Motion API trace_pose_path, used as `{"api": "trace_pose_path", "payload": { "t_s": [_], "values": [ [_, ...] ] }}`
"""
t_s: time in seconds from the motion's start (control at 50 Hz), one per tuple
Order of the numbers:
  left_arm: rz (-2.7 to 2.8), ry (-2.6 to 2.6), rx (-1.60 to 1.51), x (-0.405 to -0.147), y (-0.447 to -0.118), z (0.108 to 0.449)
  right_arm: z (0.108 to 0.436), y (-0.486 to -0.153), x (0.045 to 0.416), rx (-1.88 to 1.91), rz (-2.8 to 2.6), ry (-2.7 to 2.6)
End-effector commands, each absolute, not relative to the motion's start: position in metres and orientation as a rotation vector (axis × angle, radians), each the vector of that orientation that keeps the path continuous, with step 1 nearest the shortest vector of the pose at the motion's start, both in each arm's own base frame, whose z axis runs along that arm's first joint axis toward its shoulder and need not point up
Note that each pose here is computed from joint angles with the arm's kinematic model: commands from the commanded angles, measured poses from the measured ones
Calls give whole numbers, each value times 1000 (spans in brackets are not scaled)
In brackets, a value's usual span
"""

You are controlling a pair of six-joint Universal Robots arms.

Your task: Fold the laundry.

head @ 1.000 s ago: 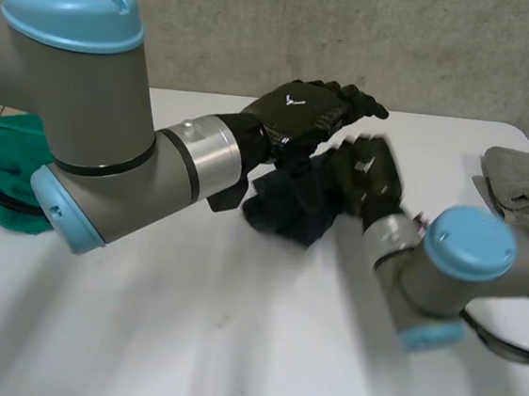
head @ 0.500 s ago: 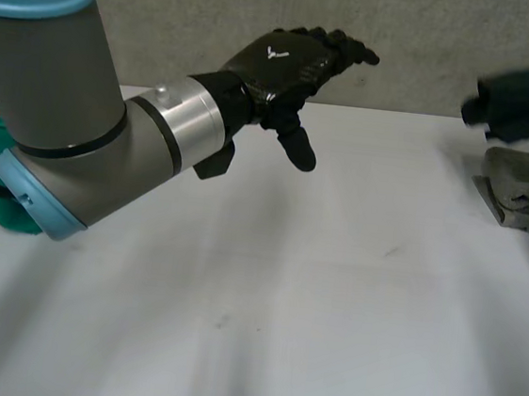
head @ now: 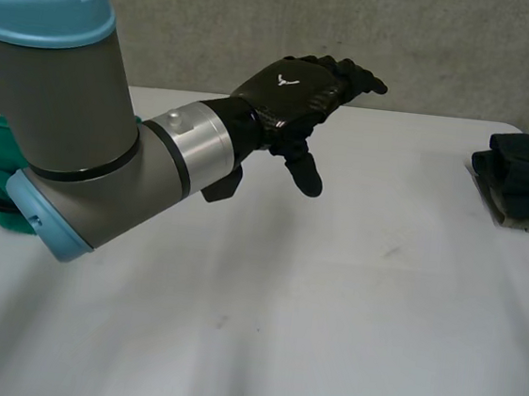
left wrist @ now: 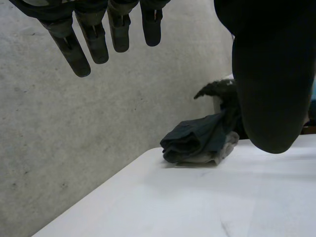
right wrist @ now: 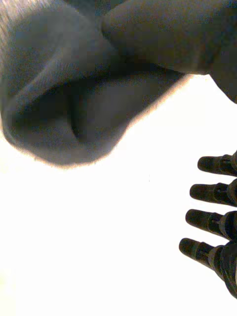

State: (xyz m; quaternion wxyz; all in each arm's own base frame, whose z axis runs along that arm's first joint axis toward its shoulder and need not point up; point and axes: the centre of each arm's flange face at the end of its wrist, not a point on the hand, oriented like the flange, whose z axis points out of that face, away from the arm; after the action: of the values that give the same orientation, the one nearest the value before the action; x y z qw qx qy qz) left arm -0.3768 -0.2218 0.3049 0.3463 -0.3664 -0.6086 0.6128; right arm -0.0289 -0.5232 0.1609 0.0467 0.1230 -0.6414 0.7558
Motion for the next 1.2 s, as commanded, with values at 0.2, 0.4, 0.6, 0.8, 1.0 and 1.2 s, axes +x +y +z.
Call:
{"api": "trace_pose_path", "payload": {
  "t_s": [0.2, 0.4, 0.6, 0.8, 1.0, 1.2],
  "values": [
    [1689, -1474, -923, -372, -206, 345, 335, -458, 33, 461, 2202, -1528],
    [2104, -1684, -571, -298, -270, 380, 321, -368, 211, 956, 2566, -1403],
    [2316, -2273, -653, -183, -373, 302, 238, -292, 268, 1327, 2417, -1758],
    [2322, -2550, -798, -111, -460, 194, 199, -276, 263, 1469, 2205, -1789],
    [2267, -2374, -880, -109, -482, 163, 182, -268, 255, 1481, 2136, -1869],
    [2475, -2068, -632, -128, -466, 254, 175, -265, 252, 1478, 2108, -1905]
  ]
}}
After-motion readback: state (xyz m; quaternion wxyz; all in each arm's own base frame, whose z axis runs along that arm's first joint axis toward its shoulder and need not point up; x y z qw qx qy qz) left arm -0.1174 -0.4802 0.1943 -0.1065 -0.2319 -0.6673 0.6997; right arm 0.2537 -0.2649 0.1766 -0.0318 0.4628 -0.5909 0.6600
